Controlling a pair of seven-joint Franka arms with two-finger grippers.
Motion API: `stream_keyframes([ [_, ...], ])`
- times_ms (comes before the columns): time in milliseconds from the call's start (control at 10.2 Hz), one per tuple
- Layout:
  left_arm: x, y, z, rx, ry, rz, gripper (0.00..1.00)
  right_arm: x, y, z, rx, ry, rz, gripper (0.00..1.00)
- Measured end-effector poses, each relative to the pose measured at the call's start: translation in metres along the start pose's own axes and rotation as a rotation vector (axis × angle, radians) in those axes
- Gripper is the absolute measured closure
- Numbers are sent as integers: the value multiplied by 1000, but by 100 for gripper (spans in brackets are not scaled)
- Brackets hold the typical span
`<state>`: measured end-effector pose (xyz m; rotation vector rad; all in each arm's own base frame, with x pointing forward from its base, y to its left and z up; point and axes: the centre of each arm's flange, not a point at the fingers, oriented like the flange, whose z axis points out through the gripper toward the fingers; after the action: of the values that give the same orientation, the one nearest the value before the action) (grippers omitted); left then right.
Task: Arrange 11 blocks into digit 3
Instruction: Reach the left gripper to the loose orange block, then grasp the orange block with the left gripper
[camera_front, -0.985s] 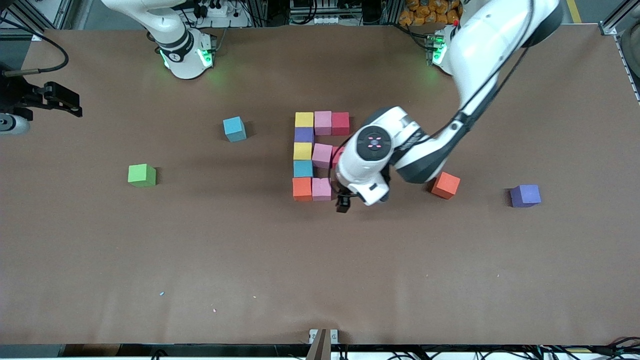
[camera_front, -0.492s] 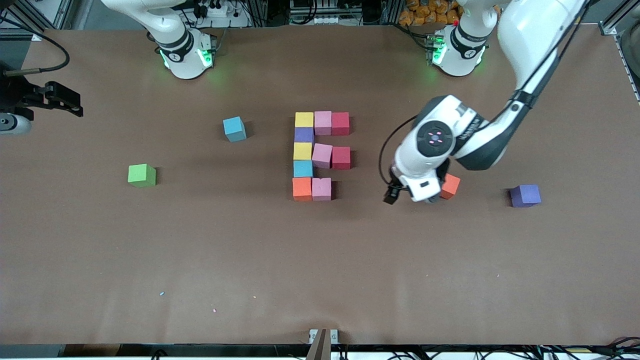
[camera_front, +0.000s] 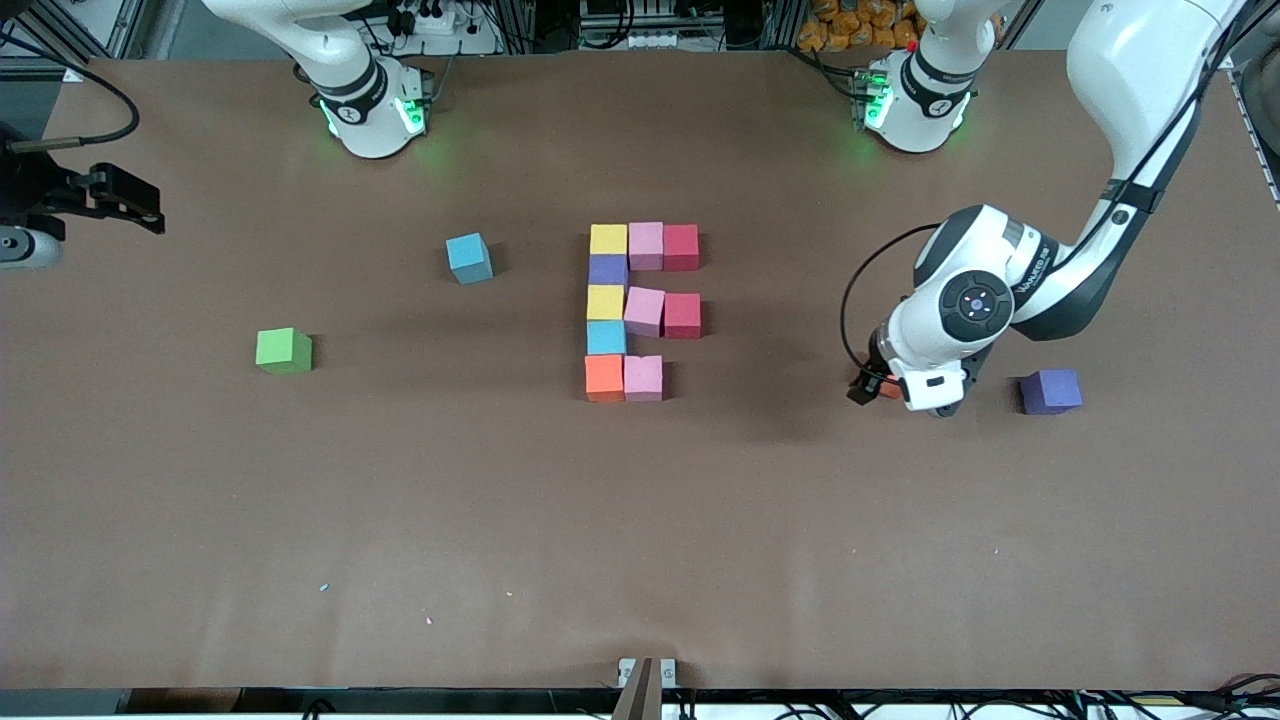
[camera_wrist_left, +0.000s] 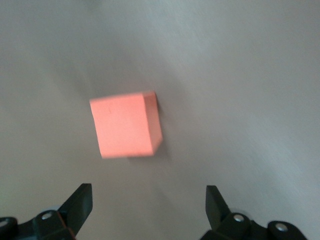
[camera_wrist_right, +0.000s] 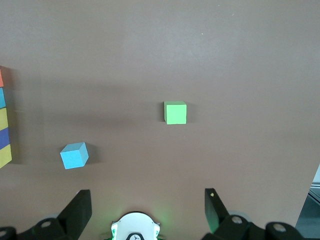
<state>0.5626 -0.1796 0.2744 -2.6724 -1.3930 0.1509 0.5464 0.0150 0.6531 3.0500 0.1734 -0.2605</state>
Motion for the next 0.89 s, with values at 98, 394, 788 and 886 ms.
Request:
stream_keyframes([
  [98, 11, -7, 8, -3, 12, 18, 0, 0, 0, 0, 0, 0, 0, 0],
  [394, 43, -24, 22, -26, 0, 48, 0, 0, 0, 0, -1, 0, 0, 0],
  [788, 44, -35, 49, -24, -30, 76, 0, 0, -1, 0, -2, 0, -1, 0],
  [886, 43, -35, 52, -26, -35, 79, 0, 0, -1, 0, -2, 0, -1, 0],
])
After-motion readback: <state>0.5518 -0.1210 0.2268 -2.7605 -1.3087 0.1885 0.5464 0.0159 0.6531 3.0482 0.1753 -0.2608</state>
